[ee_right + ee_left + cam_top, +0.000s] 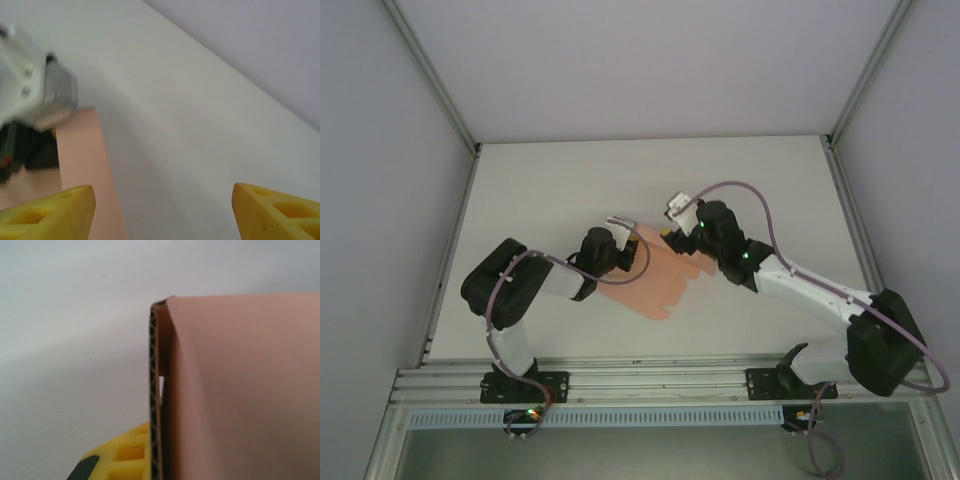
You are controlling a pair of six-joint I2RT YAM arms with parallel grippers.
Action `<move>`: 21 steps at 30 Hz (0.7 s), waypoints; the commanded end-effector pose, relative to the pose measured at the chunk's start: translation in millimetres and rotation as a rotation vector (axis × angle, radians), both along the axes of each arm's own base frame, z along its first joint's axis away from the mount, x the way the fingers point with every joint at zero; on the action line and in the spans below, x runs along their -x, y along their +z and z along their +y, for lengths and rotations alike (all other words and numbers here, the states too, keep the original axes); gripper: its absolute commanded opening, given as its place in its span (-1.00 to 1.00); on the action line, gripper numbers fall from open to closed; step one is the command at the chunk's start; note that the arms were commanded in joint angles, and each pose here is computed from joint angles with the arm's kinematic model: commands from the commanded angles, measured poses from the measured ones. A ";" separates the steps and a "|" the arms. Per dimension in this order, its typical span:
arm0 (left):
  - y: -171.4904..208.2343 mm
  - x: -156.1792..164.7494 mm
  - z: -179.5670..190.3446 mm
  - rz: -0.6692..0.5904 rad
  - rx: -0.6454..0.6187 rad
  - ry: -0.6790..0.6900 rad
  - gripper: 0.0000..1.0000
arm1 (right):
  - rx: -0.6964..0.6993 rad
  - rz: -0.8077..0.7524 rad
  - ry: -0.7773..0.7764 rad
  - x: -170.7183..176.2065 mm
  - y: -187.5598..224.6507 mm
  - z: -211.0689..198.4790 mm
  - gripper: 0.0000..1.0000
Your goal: Assemble paper box
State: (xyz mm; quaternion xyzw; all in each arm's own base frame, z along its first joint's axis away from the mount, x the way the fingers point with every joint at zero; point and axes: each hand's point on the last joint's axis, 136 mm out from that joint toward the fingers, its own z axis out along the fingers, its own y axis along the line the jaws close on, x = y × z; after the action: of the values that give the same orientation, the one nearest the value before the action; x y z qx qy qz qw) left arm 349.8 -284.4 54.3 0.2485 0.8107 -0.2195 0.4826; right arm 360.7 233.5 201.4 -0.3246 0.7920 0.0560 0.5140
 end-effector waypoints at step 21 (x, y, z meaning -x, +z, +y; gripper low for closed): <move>-1.0 7.5 -15.2 -0.019 0.012 -0.076 -0.80 | -0.088 0.657 -0.036 -2.7 -149.7 20.8 -0.08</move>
State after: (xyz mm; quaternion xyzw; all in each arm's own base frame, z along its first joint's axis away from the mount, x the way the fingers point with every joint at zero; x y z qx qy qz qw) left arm 348.0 -290.0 52.6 0.2585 0.8040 -0.2274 0.4849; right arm 382.9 274.4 110.6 -0.2708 0.8775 0.2076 0.3370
